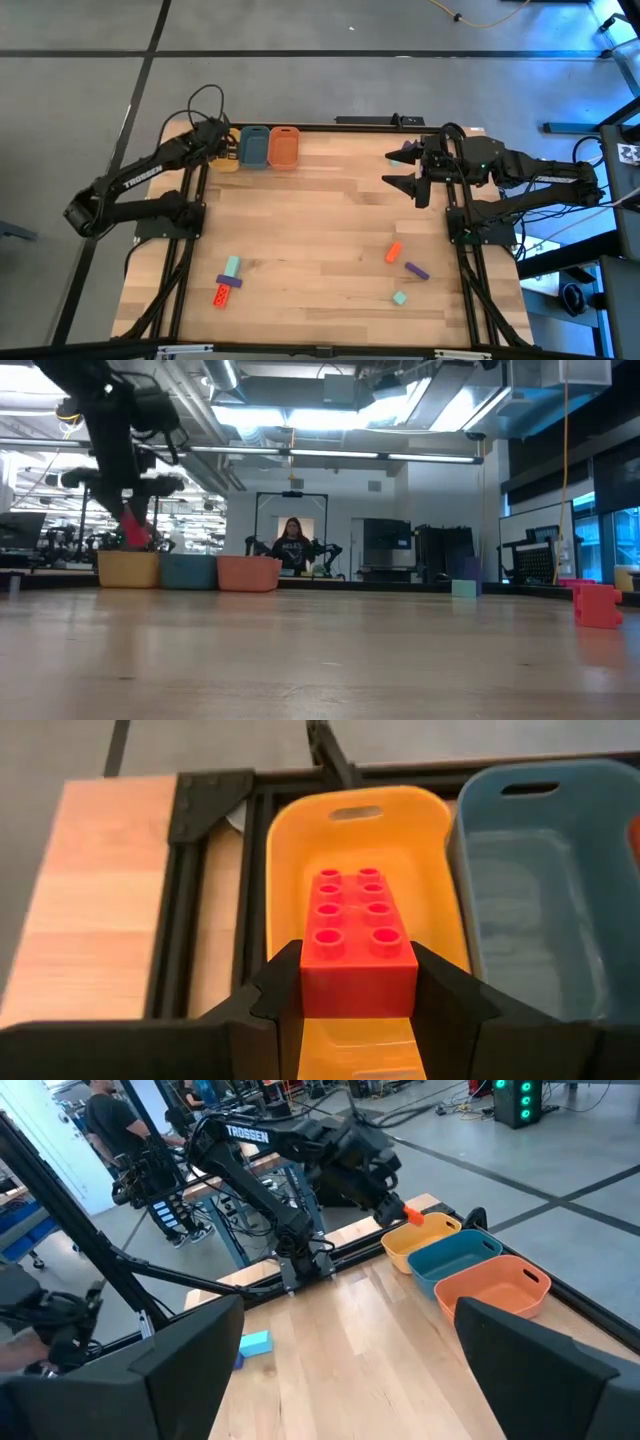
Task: Sort & place blocks by color
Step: Put the top orange game piece into the yellow bin
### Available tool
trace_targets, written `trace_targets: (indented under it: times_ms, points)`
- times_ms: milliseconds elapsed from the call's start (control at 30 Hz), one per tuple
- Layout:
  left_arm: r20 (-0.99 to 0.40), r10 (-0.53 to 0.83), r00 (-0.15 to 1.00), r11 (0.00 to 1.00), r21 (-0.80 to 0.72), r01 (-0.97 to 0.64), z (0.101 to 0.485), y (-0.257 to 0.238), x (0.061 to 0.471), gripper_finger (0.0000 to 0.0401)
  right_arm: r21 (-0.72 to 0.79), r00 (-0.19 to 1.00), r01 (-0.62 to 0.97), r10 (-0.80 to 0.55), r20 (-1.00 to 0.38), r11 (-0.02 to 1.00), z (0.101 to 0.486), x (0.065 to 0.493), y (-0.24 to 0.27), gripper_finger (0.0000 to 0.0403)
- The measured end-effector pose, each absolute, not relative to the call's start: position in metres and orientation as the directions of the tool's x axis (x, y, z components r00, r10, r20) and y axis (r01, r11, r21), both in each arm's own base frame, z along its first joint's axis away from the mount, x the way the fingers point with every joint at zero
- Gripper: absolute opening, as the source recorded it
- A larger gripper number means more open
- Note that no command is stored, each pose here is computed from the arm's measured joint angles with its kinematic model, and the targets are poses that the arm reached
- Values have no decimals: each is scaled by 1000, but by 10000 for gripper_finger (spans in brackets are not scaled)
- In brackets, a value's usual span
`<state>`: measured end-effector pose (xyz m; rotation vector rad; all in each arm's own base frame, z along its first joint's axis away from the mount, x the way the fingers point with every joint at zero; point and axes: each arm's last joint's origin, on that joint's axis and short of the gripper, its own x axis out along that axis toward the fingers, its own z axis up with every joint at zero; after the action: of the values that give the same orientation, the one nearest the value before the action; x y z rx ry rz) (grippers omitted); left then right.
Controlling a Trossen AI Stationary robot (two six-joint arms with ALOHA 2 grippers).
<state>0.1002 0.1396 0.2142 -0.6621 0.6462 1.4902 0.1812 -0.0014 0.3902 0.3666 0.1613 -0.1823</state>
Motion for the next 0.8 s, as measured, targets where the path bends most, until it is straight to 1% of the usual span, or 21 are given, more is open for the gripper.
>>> trace_targets:
  times_ms: [67,200,300,433,533,667,800]
  points:
    - [-740,673,1,-25,-24,-999,207,143,102,129,340,971,205,-147,-189,918,390,181,-1,365]
    - [-741,672,-13,-56,-34,-998,195,147,106,129,340,971,206,-147,-189,918,390,181,-1,365]
    - [-733,679,-39,-65,-7,-998,190,151,109,129,339,971,206,-147,-190,918,390,181,-1,365]
    - [-717,695,-59,-53,31,-998,183,160,115,129,339,971,206,-147,-190,918,390,181,-1,365]
    - [-724,682,-101,-72,71,-995,176,162,116,129,339,971,206,-147,-190,918,390,181,-1,365]
    - [-743,658,-122,-81,91,-993,169,164,117,129,339,971,206,-147,-190,918,390,181,-1,365]
    - [-732,666,-144,-106,98,-990,168,165,117,129,339,971,206,-147,-190,918,390,181,-1,365]
